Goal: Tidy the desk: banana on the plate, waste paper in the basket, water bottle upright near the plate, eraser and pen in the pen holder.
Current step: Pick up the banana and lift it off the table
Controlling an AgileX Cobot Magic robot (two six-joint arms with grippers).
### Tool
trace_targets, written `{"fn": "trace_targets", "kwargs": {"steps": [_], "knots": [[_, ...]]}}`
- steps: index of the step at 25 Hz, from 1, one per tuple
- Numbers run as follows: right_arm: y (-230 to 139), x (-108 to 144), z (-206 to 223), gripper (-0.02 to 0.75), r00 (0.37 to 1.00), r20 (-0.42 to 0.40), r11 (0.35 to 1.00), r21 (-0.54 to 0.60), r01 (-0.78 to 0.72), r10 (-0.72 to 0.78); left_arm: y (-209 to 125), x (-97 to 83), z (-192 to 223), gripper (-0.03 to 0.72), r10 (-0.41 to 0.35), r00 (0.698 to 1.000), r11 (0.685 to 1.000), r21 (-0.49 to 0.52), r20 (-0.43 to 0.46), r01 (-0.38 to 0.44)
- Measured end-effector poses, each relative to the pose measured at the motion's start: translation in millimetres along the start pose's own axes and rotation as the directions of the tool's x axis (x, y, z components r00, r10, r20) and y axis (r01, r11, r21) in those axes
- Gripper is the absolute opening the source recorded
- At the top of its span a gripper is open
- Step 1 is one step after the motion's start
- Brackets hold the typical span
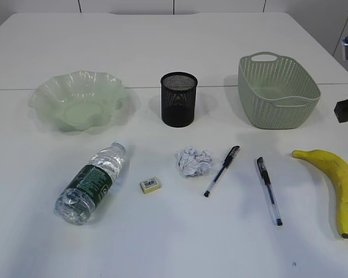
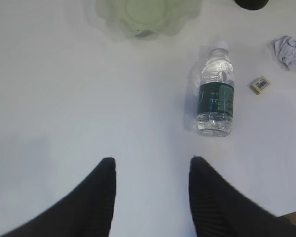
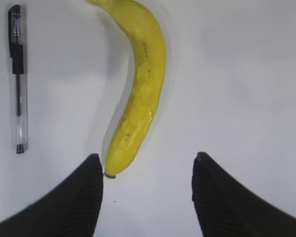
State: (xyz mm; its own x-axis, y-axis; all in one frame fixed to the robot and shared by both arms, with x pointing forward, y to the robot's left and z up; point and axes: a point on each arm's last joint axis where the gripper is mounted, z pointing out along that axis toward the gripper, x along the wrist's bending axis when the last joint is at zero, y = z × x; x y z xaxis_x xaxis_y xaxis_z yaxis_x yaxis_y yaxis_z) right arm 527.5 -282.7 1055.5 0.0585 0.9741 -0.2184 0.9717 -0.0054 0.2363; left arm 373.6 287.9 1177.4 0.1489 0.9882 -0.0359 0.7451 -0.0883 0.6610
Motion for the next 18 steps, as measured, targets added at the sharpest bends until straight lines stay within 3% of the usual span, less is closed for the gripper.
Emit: {"fn": "trace_targets", "kwargs": {"steps": [8,18], "knots": [[14.8,-6.7,8.0,0.43,0.991,0.115,0.993,-0.088,0.085,-0.074,1.8,1.1,4.0,0.341,0.001,1.0,1.0,0.014,-0.005,-0.001],[28.2,7.2,25.1,0.43,0.999,0.016,0.991,-0.127,-0.048,0.05,2.5,-1.5,4.0,0.341,-0.011,1.0,1.0,0.007,0.024,0.011]]}}
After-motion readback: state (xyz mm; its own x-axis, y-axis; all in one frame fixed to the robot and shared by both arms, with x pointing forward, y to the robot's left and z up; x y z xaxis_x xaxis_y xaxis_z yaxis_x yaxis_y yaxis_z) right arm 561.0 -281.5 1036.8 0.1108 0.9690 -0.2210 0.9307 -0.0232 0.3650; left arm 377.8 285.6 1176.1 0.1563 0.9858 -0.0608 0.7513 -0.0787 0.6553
